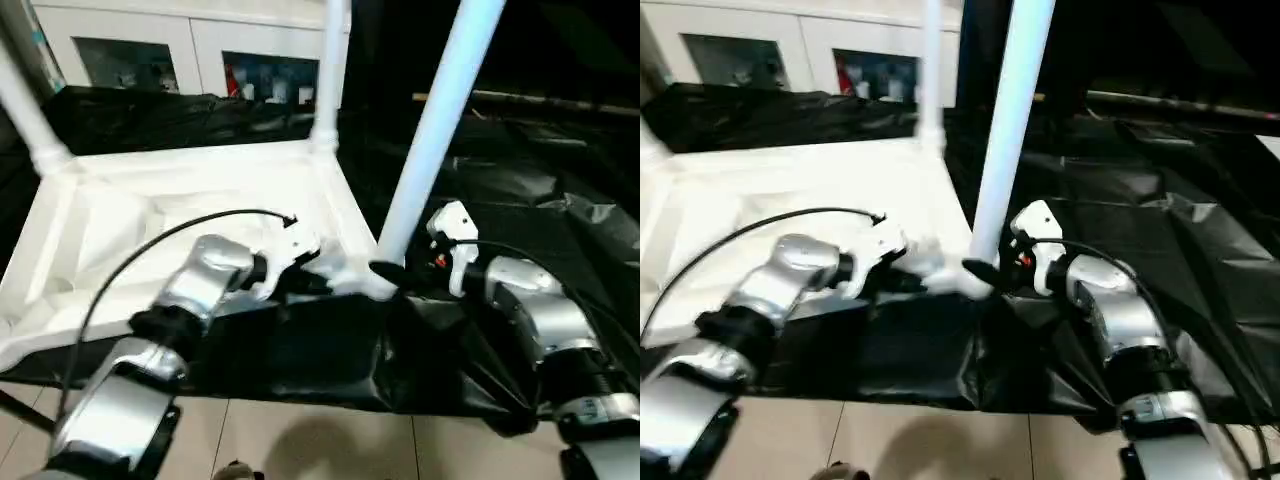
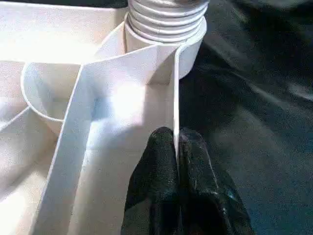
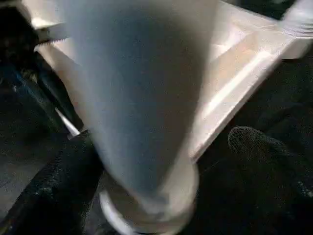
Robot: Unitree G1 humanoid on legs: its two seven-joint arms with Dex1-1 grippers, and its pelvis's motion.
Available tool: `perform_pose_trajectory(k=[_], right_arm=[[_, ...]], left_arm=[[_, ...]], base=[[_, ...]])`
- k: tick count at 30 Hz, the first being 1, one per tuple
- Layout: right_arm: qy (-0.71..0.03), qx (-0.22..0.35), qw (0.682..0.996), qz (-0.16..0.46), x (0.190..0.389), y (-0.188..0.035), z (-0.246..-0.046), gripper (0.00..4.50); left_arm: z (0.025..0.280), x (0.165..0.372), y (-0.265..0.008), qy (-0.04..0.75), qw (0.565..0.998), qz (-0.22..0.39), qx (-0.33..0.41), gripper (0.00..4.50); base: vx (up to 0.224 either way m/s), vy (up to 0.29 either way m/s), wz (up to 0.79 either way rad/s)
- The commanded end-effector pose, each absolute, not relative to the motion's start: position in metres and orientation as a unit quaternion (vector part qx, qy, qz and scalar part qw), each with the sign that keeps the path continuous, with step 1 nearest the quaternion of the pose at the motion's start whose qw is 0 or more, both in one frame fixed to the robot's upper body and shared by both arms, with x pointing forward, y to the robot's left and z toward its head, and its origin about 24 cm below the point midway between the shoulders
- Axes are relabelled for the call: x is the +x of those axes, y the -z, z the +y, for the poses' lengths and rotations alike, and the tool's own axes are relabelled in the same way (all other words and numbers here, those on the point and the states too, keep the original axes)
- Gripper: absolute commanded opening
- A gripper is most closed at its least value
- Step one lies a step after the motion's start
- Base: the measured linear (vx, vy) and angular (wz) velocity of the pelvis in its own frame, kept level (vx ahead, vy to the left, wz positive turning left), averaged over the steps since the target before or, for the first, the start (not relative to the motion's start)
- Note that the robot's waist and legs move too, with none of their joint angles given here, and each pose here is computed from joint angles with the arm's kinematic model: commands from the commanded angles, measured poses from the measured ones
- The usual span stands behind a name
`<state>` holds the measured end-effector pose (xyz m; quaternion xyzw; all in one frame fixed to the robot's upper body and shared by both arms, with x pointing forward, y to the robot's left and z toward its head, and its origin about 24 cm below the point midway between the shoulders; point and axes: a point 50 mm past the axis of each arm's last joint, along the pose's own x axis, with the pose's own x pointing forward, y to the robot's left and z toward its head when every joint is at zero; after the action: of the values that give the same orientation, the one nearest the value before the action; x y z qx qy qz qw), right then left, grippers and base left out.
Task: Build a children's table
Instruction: Rotate leg to tighten
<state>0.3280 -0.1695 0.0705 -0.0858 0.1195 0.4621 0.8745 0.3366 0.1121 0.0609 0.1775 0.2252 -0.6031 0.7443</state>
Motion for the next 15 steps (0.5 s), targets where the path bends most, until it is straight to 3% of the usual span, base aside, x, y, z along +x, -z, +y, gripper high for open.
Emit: perform_pose_trajectory(k=[1,4,15], right_arm=[[-0.471,-0.096,0.869,0.118,0.328,-0.077,-0.173,4.24],[-0.519,-0.118,0.835,0.14,0.319,-0.074,-0.173,4.24],[-0.529,-0.127,0.824,0.157,0.317,-0.069,-0.179,4.24]], left_arm=[[0.097,0.329,-0.069,0.657,0.714,0.191,0.146,0.0],[0.101,0.328,-0.07,0.664,0.707,0.192,0.149,0.0],[0.102,0.327,-0.07,0.665,0.706,0.194,0.149,0.0]], base=[[0.0,0.0,0.0],[0.0,0.0,0.0],[0.0,0.0,0.0]])
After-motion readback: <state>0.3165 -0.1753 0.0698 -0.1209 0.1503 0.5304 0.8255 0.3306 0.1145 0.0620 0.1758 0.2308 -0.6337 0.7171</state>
